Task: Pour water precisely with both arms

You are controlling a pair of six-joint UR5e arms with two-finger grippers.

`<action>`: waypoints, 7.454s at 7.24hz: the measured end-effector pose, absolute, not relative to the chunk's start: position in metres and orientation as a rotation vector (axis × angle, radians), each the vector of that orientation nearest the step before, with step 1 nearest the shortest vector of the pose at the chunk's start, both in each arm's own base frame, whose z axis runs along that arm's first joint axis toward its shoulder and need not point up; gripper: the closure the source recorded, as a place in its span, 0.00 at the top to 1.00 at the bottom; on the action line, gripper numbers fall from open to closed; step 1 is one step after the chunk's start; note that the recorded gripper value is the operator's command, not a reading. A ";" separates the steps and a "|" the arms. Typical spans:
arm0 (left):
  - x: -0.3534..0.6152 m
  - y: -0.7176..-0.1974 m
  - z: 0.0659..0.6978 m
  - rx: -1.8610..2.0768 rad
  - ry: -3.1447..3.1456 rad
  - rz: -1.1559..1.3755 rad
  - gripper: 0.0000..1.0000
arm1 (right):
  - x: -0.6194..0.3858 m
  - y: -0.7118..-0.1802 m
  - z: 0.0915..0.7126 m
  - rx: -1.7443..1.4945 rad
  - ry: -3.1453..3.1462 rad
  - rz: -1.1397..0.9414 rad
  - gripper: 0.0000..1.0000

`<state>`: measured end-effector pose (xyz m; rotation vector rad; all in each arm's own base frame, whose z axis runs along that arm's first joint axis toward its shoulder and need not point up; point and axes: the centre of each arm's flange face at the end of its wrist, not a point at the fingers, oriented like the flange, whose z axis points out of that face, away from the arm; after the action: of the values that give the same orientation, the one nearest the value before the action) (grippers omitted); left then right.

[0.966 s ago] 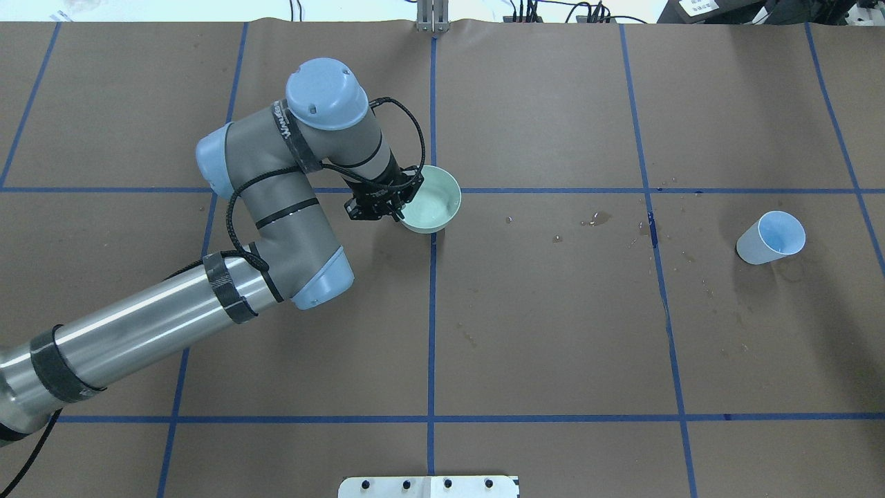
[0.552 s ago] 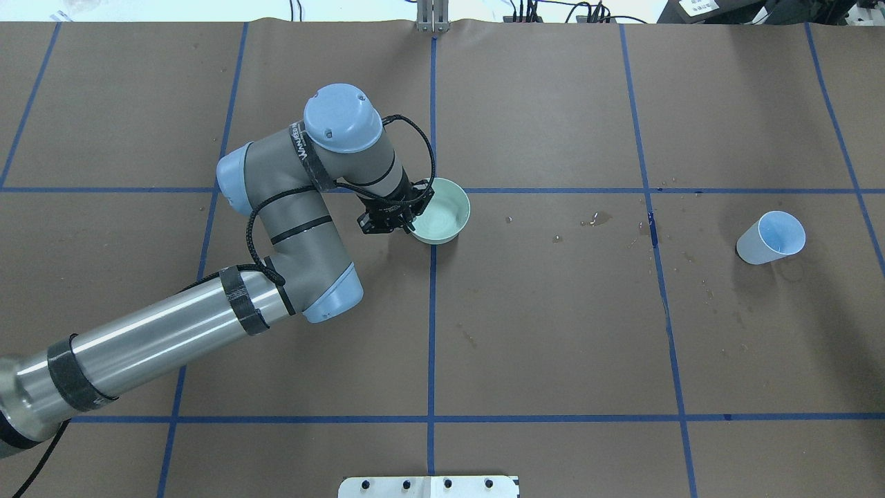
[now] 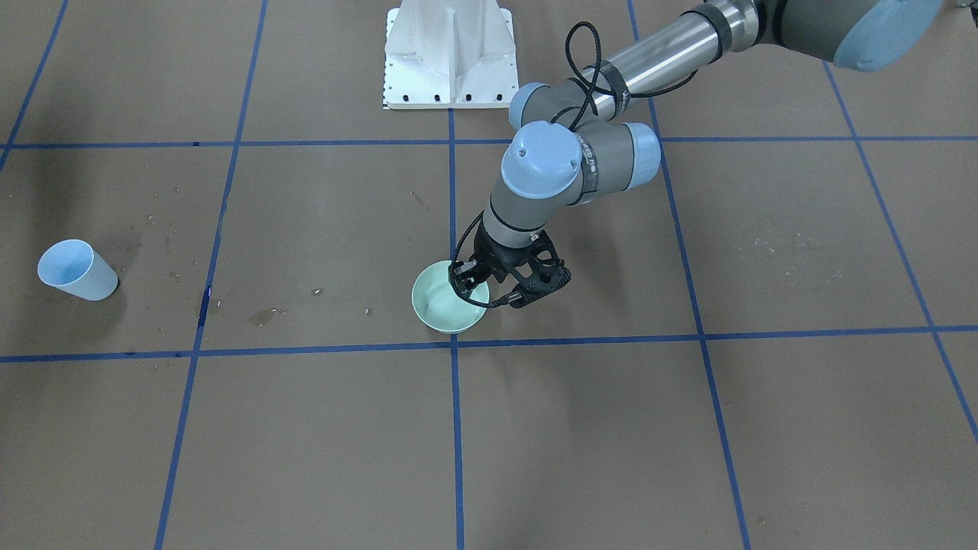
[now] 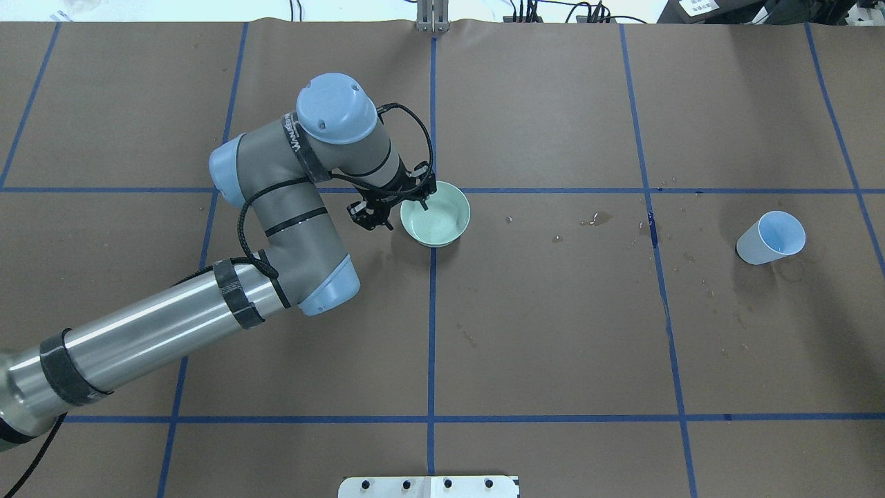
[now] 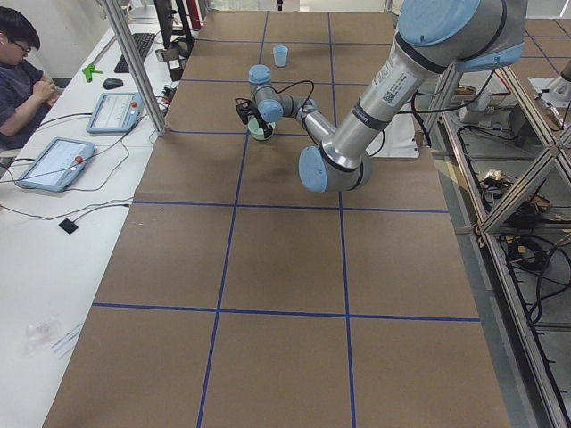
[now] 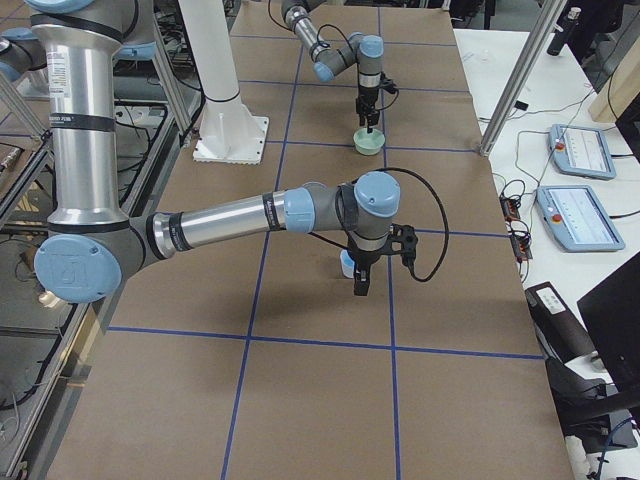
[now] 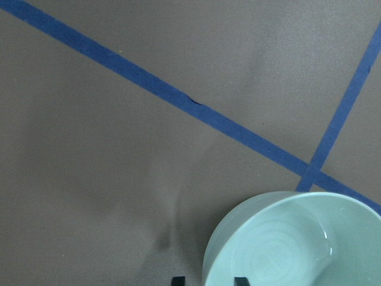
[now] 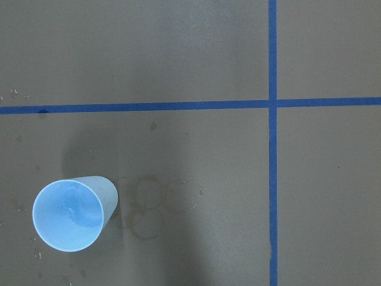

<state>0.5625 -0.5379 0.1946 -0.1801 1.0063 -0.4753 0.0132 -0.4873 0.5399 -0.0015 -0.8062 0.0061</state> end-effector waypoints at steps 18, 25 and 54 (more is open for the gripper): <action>0.377 -0.561 0.215 -0.120 0.939 -0.433 1.00 | -0.303 -0.322 0.496 0.481 -0.213 0.667 0.98; 0.373 -0.561 0.223 -0.108 0.932 -0.413 1.00 | -0.349 -0.324 0.553 0.733 -0.221 0.659 0.98; 0.268 -0.517 0.347 -0.023 0.838 -0.265 1.00 | -0.341 -0.393 0.645 0.904 -0.169 0.656 0.47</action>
<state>0.2681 -0.5170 0.3465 -0.0231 0.8383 -0.2645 -0.3408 -0.3926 0.6450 0.9043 -0.1695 0.6555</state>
